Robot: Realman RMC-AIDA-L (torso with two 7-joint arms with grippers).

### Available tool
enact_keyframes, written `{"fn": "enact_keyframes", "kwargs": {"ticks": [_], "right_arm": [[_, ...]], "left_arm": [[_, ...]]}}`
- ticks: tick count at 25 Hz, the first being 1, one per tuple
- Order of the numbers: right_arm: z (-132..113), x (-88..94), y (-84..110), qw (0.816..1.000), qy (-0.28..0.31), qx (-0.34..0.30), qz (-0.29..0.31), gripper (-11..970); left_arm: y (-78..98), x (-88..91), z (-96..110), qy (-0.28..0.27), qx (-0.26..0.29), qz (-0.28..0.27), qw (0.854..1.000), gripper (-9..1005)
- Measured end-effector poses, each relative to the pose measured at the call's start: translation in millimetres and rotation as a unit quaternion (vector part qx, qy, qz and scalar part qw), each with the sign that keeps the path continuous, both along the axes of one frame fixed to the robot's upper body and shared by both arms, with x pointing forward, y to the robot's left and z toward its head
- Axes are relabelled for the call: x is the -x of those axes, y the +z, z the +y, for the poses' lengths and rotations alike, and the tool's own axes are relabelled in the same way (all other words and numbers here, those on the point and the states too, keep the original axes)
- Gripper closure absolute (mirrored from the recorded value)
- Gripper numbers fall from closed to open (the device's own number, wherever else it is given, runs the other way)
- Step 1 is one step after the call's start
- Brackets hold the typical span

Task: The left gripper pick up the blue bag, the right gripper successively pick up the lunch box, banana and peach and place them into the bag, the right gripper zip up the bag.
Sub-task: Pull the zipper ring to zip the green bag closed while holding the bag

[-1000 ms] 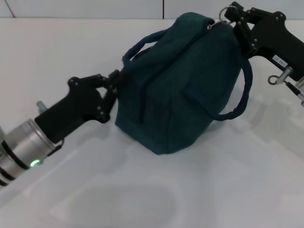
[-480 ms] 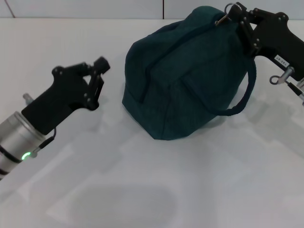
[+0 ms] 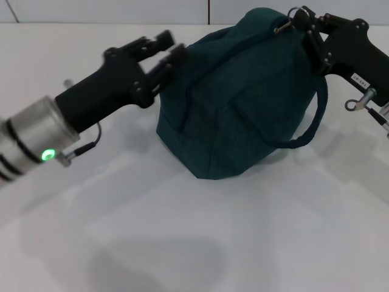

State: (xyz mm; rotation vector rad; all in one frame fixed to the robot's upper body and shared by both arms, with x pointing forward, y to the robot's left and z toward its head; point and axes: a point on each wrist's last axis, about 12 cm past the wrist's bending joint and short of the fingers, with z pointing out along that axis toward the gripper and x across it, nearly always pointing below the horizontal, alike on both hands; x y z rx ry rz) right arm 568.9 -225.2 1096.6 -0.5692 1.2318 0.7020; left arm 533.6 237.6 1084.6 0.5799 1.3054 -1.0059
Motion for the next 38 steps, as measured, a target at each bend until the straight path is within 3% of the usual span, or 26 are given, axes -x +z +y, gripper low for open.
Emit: {"fn": "enact_keyframes", "kwargs": {"ticks": [2, 6, 7, 13, 19, 29, 37, 38], "right_arm": [[0.3, 0.4, -0.4, 1.0, 0.001, 0.001, 0.0, 944], [0.5, 0.6, -0.6, 1.0, 0.002, 0.002, 0.001, 944], [0.5, 0.7, -0.7, 1.0, 0.002, 0.002, 0.001, 944], [0.9, 1.1, -1.2, 1.0, 0.004, 0.004, 0.001, 944], [1.9, 2.3, -2.4, 1.0, 0.008, 0.006, 0.003, 943], [0.6, 4.5, -3.5, 1.0, 0.008, 0.003, 0.004, 944], [-0.2, 5.0, -3.6, 1.0, 0.007, 0.002, 0.004, 944], [-0.4, 5.0, -3.6, 1.0, 0.006, 0.001, 0.004, 944]], "left_arm": [[14.5, -13.0, -3.6, -0.047, -0.018, 0.021, 0.999, 713], [39.9, -32.2, -19.2, -0.112, -0.064, 0.039, 0.991, 496], [45.1, -36.3, -24.4, -0.121, -0.076, 0.04, 0.989, 442], [57.4, -59.3, -59.5, -0.123, -0.15, 0.034, 0.98, 342], [61.2, -74.1, -73.0, -0.108, -0.181, 0.045, 0.977, 342], [51.2, -76.7, -87.2, -0.091, -0.24, 0.036, 0.966, 341], [51.4, -72.4, -82.9, -0.086, -0.25, 0.01, 0.964, 699], [51.5, -71.6, -81.7, -0.084, -0.251, 0.005, 0.964, 704]]}}
